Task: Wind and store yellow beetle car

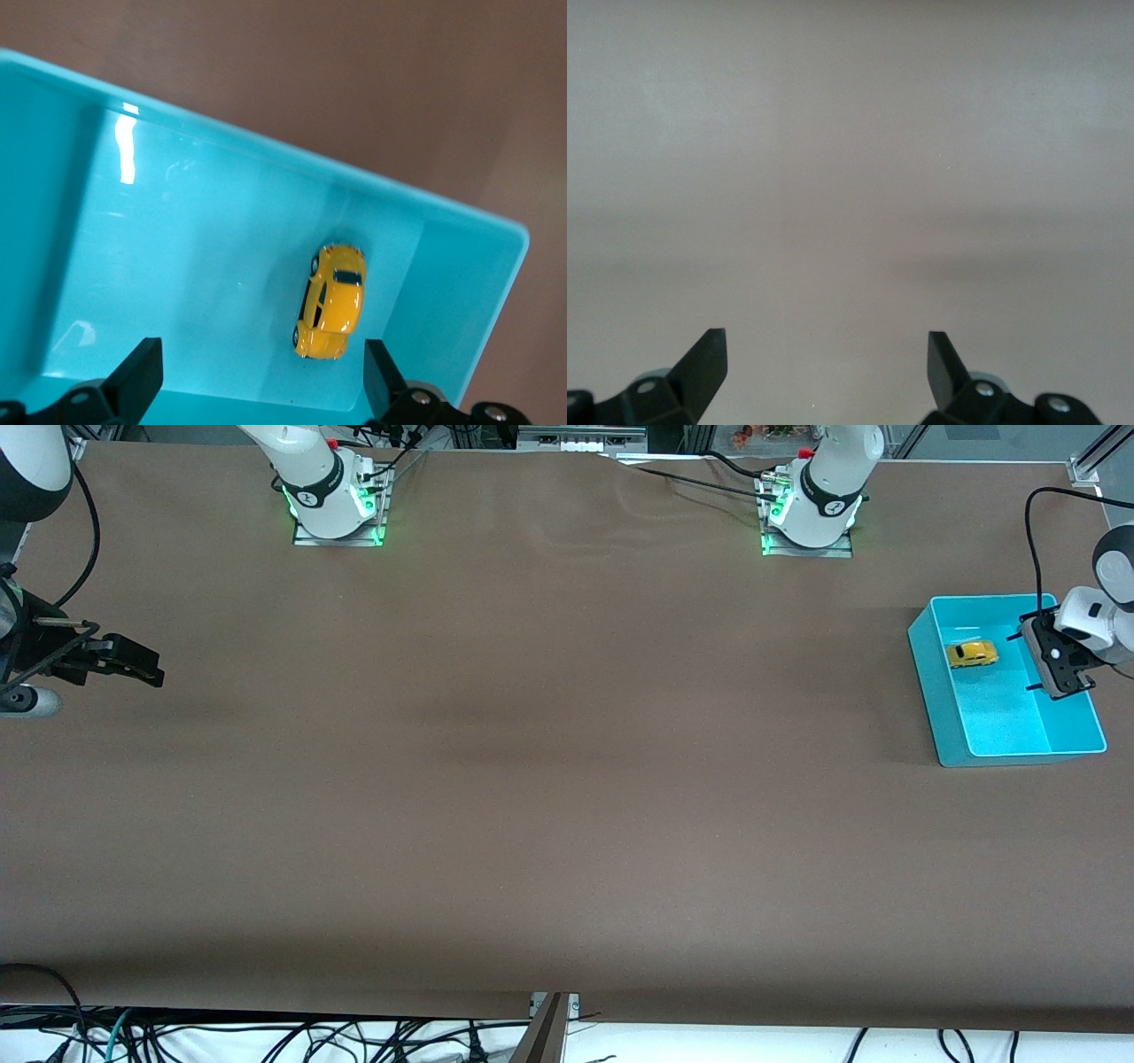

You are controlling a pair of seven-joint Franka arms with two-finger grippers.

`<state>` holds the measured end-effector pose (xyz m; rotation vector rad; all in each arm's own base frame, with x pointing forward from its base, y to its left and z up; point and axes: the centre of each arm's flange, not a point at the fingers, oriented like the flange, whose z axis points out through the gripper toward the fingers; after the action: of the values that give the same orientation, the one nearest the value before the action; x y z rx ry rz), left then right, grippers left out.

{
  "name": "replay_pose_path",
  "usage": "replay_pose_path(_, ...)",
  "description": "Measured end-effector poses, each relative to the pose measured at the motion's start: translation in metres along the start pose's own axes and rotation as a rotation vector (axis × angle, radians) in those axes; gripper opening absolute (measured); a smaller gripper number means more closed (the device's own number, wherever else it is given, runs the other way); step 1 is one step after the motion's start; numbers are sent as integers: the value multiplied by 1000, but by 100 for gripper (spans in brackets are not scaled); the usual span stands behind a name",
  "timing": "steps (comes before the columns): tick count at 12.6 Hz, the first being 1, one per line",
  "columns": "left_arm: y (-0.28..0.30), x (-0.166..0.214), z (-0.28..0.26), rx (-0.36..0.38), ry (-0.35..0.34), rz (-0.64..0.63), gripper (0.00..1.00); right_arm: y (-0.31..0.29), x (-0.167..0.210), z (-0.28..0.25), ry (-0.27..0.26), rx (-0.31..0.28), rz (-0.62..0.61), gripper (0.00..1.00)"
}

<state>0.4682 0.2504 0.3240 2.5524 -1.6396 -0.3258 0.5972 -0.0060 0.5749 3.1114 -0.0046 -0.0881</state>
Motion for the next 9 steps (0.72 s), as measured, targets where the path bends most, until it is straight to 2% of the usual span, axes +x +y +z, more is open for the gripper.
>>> replay_pose_path(4, 0, 67, -80, 8, 34, -270, 100, 2, 0, 2, -7, 0, 4, 100)
replay_pose_path(9, 34, 181, -204, 87, 69, -635, 100, 3, 1, 4, -21, 0, 5, 100)
